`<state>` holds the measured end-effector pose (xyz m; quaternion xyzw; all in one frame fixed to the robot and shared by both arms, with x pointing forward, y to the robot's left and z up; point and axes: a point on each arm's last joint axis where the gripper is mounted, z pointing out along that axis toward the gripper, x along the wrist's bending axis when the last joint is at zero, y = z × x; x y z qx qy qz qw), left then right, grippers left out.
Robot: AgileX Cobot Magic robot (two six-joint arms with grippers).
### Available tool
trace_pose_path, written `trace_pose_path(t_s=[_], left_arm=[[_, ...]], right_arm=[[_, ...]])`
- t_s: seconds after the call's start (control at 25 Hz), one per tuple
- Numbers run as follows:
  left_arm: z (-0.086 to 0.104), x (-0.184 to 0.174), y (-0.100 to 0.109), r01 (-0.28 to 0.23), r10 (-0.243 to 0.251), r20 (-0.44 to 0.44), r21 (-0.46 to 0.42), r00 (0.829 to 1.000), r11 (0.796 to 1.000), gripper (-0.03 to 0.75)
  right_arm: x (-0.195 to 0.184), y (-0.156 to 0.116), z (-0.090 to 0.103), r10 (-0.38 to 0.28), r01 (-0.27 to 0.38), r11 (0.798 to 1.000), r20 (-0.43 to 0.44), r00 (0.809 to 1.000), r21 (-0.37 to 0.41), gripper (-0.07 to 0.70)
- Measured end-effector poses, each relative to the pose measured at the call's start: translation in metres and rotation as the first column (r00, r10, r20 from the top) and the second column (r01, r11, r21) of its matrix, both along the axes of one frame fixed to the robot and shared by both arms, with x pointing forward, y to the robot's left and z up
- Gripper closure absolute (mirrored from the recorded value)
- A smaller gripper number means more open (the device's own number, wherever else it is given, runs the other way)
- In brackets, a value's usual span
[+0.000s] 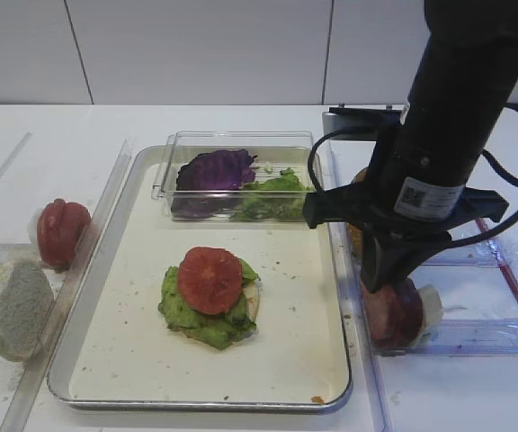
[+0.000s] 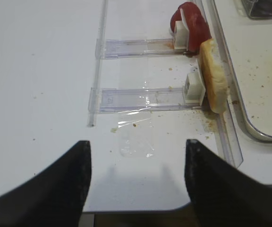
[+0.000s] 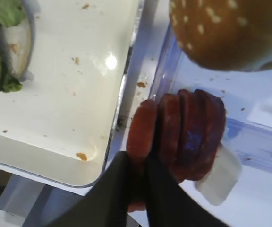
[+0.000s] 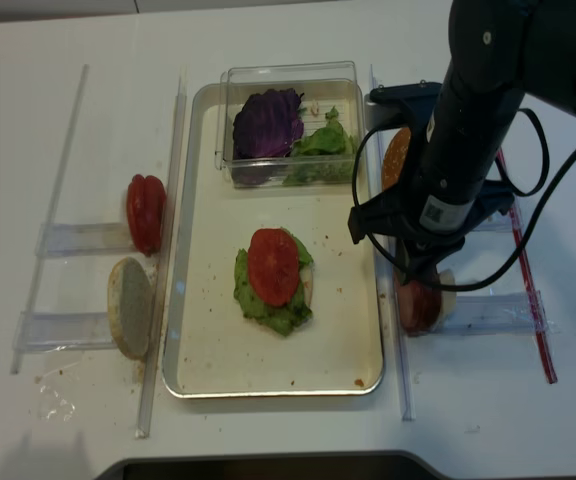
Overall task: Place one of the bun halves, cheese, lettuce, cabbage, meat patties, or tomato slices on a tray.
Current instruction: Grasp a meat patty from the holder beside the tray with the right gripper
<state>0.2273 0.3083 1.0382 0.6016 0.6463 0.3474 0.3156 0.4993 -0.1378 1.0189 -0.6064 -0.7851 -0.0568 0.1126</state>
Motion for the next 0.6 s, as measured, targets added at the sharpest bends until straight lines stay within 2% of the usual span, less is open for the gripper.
trace_pose_path(t_s=[0.24, 0.6], left_arm=[[0.0, 0.0, 0.0, 0.0, 0.0, 0.0, 0.0, 1.0, 1.0, 0.3], [0.0, 0.0, 0.0, 0.0, 0.0, 0.0, 0.0, 1.0, 1.0, 0.3]], right_arm=[[-0.001, 0.001, 0.002, -0.002, 0.002, 1.0, 0.001, 1.0, 0.013, 0.527], [-0.014, -0.006, 0.033, -0.003, -0.002, 0.998, 0.087, 0.996, 0.061, 0.527]])
